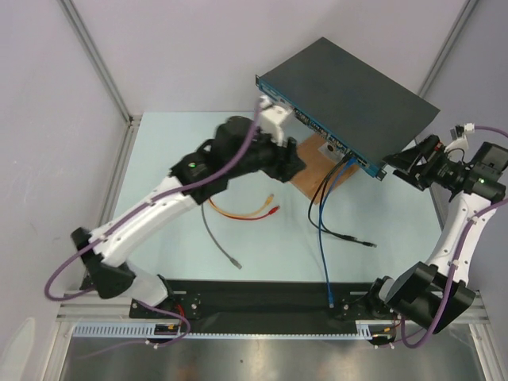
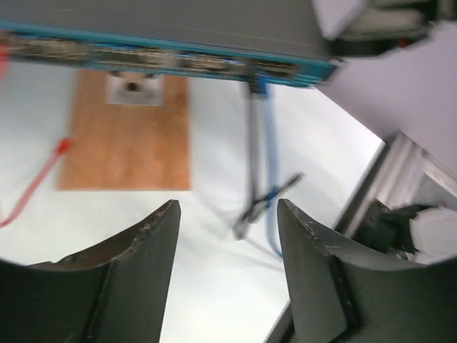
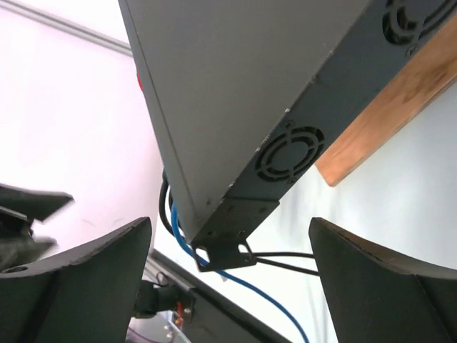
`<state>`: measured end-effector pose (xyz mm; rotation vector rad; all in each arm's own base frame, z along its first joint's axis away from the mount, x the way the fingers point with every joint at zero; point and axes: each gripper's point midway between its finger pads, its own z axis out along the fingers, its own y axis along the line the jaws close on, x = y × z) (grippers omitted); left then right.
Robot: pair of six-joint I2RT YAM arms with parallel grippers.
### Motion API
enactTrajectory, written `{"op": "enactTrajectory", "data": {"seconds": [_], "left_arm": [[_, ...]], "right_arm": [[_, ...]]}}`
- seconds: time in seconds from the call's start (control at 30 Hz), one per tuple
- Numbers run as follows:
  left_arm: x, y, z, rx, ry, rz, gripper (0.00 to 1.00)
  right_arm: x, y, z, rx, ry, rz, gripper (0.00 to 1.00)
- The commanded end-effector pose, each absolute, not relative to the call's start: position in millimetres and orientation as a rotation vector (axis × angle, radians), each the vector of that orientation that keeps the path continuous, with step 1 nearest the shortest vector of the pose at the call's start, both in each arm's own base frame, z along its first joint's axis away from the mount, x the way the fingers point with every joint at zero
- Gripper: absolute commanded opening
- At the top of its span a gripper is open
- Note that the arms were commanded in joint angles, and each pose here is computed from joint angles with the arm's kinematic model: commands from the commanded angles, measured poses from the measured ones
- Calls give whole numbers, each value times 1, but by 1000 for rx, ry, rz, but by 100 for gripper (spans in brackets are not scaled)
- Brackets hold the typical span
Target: Insert the plug into the switch port
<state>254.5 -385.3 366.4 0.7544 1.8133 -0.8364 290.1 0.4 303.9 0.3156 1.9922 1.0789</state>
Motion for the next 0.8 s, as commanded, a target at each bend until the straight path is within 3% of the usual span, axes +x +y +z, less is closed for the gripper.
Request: {"op": "enactTrajectory", "data": {"seconds": [0.0,0.33,0.43,0.77], "left_arm": [[280,-331,376,601,1805,-837,63],[415,-145,264,157,2124,-413,63],[445,-124,229,133,2206,-332,53],[518,-100,138,154,2342,-123,36]], "right_arm": [[280,-4,319,206,1977,1031,100],[271,-23,346,141,1982,861,100],[273,-34,356,154,1967,750,100],[275,-43,392,146,1906,622,100]]}}
